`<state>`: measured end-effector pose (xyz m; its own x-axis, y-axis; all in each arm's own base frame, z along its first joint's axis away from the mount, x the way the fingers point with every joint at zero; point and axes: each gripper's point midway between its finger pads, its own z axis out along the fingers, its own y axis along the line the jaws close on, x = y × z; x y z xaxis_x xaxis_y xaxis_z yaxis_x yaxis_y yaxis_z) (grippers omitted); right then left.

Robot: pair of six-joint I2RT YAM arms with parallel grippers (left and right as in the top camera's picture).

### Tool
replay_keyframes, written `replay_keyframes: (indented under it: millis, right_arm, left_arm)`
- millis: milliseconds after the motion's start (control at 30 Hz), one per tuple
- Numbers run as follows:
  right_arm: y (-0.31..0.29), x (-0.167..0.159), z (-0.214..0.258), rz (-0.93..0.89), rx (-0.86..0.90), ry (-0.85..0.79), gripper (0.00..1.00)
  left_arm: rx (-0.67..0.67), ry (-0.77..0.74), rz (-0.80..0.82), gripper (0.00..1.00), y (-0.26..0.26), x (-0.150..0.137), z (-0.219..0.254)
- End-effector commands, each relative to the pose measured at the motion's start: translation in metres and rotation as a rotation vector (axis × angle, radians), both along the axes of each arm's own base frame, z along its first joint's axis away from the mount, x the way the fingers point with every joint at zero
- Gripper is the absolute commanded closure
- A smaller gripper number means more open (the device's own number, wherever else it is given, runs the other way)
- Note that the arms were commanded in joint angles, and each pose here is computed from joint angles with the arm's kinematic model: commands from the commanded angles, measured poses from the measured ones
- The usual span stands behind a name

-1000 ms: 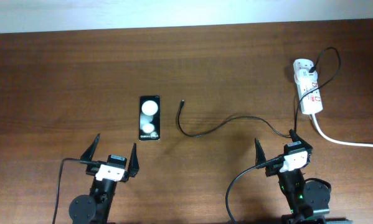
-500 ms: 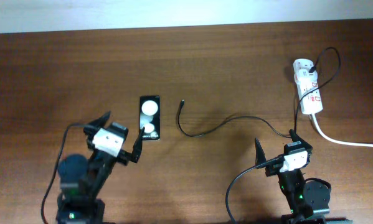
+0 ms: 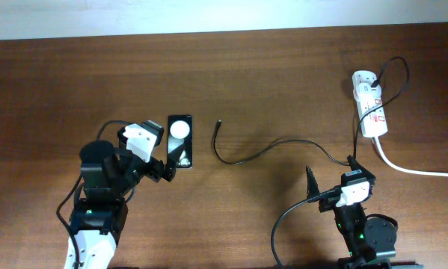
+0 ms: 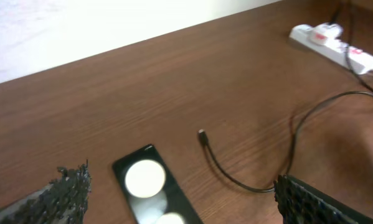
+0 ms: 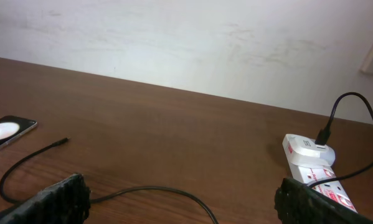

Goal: Plug charger to phone and switch on socket
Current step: 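Move the left gripper over the black phone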

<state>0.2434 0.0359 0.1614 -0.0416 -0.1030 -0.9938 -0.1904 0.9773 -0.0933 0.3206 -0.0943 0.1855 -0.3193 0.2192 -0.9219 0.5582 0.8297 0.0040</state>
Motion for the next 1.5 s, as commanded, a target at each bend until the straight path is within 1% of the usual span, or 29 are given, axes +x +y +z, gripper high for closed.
replay_keyframes:
  millis: [0,67,200,233,333,400,533,733,800,833,900,933,1033,1167,1300,1367,1467]
  right_arm:
    - [0.004,-0.001,-0.002,0.019,0.006,0.004,0.01]
    - [0.004,-0.001,-0.002,0.019,0.006,0.004,0.01]
    - [0.004,-0.001,-0.002,0.019,0.006,0.004,0.01]
    - [0.004,-0.001,-0.002,0.019,0.006,0.004,0.01]
    - [0.004,-0.001,-0.002,0.019,0.006,0.004,0.01]
    - [0.004,-0.001,-0.002,0.019,0.006,0.004,0.01]
    - [0.004,-0.001,-0.002,0.019,0.006,0.004,0.01]
    - [0.004,-0.001,-0.002,0.019,0.006,0.004,0.01]
    - [0.004,-0.001,-0.002,0.019,0.006,0.004,0.01]
    - [0.004,-0.001,-0.002,0.019,0.006,0.004,0.01]
    - [0.004,-0.001,-0.002,0.019,0.006,0.004,0.01]
    - [0.004,-0.001,-0.002,0.019,0.006,0.004,0.02]
    - [0.004,-0.001,-0.002,0.019,0.006,0.004,0.01]
    - [0.004,-0.001,-0.002,0.019,0.006,0.004,0.01]
    - [0.004,-0.001,-0.002,0.019,0.006,0.004,0.01]
    - [0.004,-0.001,-0.002,0.019,0.006,0.004,0.01]
    - [0.004,-0.001,-0.002,0.019,0.006,0.004,0.01]
  left_arm:
    - [-0.050,-0.030,-0.078,0.01,-0.013,-0.003,0.018]
    - [-0.065,-0.022,-0.037,0.01,-0.009,0.003,0.035]
    - [-0.017,0.035,0.077,0.01,0.009,0.010,0.057]
    - [-0.004,0.071,0.140,0.01,0.019,0.011,0.060]
    - [0.030,0.118,0.197,0.01,0.029,0.009,0.057]
    - [0.021,0.178,0.252,0.01,0.036,0.007,0.046]
    - [0.029,0.254,0.253,0.01,0.036,0.010,0.030]
    - [0.044,0.427,0.233,0.01,0.032,0.019,0.021]
    - [0.005,0.428,0.179,0.01,0.021,0.018,0.025]
    - [-0.040,0.424,0.117,0.01,0.010,0.016,0.030]
    - [-0.038,0.403,0.116,0.01,0.010,0.020,0.033]
    - [-0.022,0.396,0.150,0.01,0.015,0.023,0.032]
    - [-0.011,0.424,0.330,0.01,0.039,0.029,0.026]
    - [0.017,0.426,0.420,0.01,0.054,0.031,0.023]
    - [0.026,0.422,0.434,0.01,0.057,0.032,0.025]
    - [0.061,0.433,0.454,0.00,0.058,0.033,0.024]
    - [0.150,0.485,0.435,0.01,0.041,0.034,0.013]
